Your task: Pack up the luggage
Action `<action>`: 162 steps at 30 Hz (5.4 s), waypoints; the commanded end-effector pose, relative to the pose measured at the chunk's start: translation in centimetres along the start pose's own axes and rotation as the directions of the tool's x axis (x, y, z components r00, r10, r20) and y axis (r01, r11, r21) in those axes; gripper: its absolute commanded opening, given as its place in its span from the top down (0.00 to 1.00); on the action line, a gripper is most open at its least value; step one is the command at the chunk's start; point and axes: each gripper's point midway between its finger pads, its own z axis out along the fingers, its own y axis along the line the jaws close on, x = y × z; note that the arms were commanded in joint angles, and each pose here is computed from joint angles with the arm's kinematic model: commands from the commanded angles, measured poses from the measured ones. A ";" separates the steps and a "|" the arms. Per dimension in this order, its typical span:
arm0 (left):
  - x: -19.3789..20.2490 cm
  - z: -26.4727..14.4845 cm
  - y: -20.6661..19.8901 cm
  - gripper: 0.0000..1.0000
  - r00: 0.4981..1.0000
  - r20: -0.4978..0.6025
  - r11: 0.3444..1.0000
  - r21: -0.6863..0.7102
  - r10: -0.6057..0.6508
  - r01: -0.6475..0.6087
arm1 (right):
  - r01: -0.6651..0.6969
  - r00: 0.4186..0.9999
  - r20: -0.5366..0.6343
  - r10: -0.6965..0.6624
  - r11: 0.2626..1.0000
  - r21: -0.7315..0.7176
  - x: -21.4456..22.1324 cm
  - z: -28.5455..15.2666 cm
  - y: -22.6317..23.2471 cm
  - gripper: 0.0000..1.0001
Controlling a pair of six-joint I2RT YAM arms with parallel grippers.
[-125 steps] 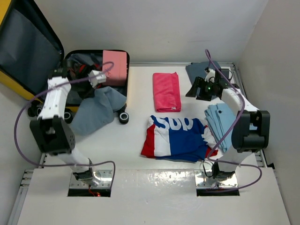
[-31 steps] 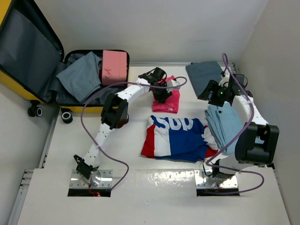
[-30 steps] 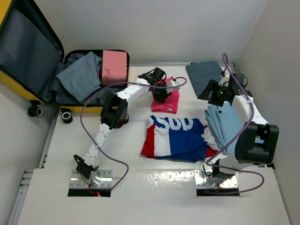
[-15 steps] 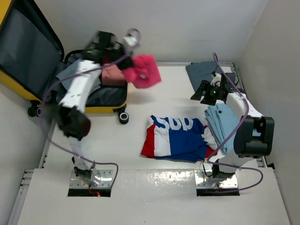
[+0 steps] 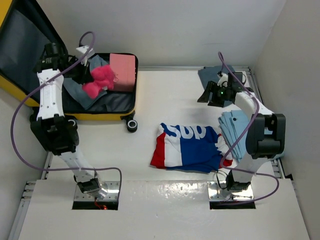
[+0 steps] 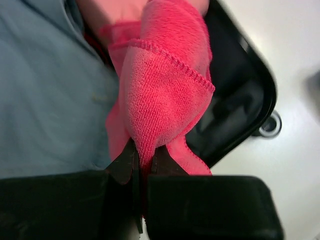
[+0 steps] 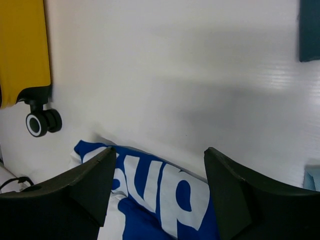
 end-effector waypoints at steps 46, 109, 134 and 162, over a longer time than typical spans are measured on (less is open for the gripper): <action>7.3 7.5 -28.6 0.03 0.970 -0.202 0.853 0.476 -0.132 0.215 | -0.006 0.898 -0.423 0.124 0.963 0.269 16.2 -13.3 -5.8 0.22; 3.5 -2.5 8.4 1.00 0.933 0.197 0.799 -0.483 -0.300 0.359 | 0.507 0.861 0.301 -0.410 0.645 -0.572 -1.8 10.2 31.0 1.00; 11.2 4.9 18.4 1.00 0.975 0.053 0.778 -0.593 -0.217 0.205 | 0.451 0.890 0.187 -0.416 0.746 -0.489 4.1 23.5 31.9 1.00; -2.9 1.9 5.4 0.61 0.946 0.291 0.976 -0.116 -0.145 0.185 | 0.385 0.917 0.275 -0.288 0.816 -0.431 -3.8 9.4 27.9 0.47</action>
